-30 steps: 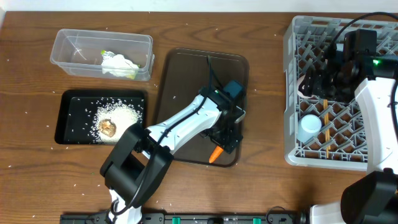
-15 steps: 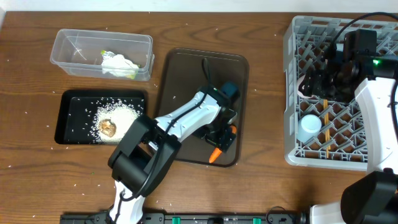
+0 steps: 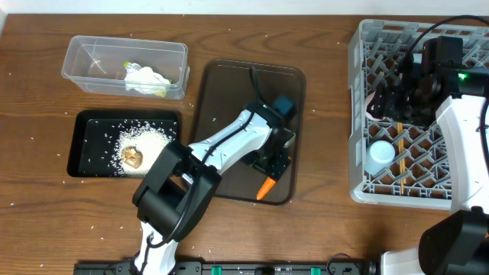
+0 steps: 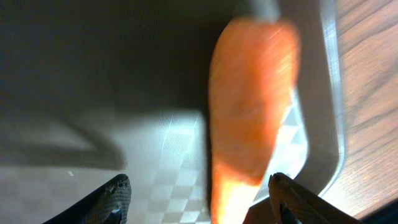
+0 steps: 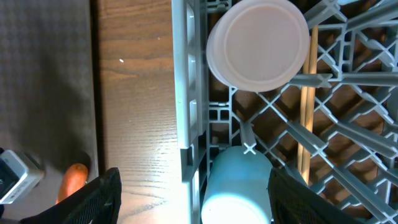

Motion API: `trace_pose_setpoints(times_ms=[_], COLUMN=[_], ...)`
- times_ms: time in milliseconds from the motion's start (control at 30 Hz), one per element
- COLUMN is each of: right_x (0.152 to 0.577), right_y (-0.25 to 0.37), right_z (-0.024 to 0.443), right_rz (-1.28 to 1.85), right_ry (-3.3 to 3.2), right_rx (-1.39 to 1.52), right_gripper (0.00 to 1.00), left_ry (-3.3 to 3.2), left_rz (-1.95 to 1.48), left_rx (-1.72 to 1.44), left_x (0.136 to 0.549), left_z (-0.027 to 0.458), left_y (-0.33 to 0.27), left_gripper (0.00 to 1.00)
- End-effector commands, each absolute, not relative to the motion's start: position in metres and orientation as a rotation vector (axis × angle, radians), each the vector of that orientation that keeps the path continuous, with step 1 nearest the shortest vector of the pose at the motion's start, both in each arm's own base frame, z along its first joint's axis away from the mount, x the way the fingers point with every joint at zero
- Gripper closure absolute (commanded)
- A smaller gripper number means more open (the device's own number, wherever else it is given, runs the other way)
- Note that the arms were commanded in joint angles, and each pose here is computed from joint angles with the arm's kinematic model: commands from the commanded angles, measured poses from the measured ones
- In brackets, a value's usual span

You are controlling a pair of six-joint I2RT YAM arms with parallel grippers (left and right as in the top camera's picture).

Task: Sort waste into correct bins and load items into the dishwasher rack
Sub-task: 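Grasp the carrot with the left gripper and lift it, then carry the carrot to the black tray and lower it onto the rice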

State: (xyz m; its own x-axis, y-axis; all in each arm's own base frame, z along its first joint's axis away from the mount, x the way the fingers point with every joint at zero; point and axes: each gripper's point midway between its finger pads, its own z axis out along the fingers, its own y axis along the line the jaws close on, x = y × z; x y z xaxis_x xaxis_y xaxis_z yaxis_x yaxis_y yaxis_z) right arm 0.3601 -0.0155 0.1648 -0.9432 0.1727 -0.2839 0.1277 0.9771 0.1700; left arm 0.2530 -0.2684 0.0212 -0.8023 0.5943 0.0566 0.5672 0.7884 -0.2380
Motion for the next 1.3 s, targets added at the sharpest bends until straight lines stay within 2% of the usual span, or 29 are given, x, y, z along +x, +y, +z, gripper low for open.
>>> trace_pose_setpoints(times_ms=[0,333,433,533,567,800,900,1033,1267], right_x=[0.359,0.355,0.356,0.355,0.354,0.351,0.351,0.351,0.350], right_y=[-0.017,-0.016,-0.016,-0.016,-0.016,-0.016,-0.017,-0.017,-0.017], right_z=[0.177,0.176,0.176,0.176,0.176,0.175,0.175,0.175,0.174], right_rz=[0.210,0.211,0.212,0.212,0.213,0.209,0.204,0.203,0.204], right_ry=[2.798,2.812,2.812,2.814,2.817,2.830,2.831,2.831,2.835], right_rx=[0.210,0.209,0.210,0.209,0.210,0.193,0.191,0.183,0.183], right_gripper=[0.31,0.30,0.30,0.30,0.30,0.30,0.29,0.29,0.28], left_ry=[-2.832,-2.788,-2.783,-2.784,-2.787,-2.794,-2.803,-2.863,-3.014], left_rz=[0.339,0.207,0.190,0.191,0.192,0.192,0.169,0.071,0.109], left_rx=[-1.032,-1.188,-1.195,-1.195,-1.195,-1.198,-1.201,-1.223,-1.123], left_x=[0.257,0.241,0.241,0.242,0.242,0.246,0.250,0.268,0.311], left_z=[0.023,0.013,0.010,0.010,0.010,0.018,0.025,0.038,0.079], left_y=[-0.277,-0.287,-0.288,-0.289,-0.289,-0.292,-0.292,-0.287,-0.275], left_gripper=[0.29,0.30,0.41,0.66,0.70,0.72,0.81,0.89,0.89])
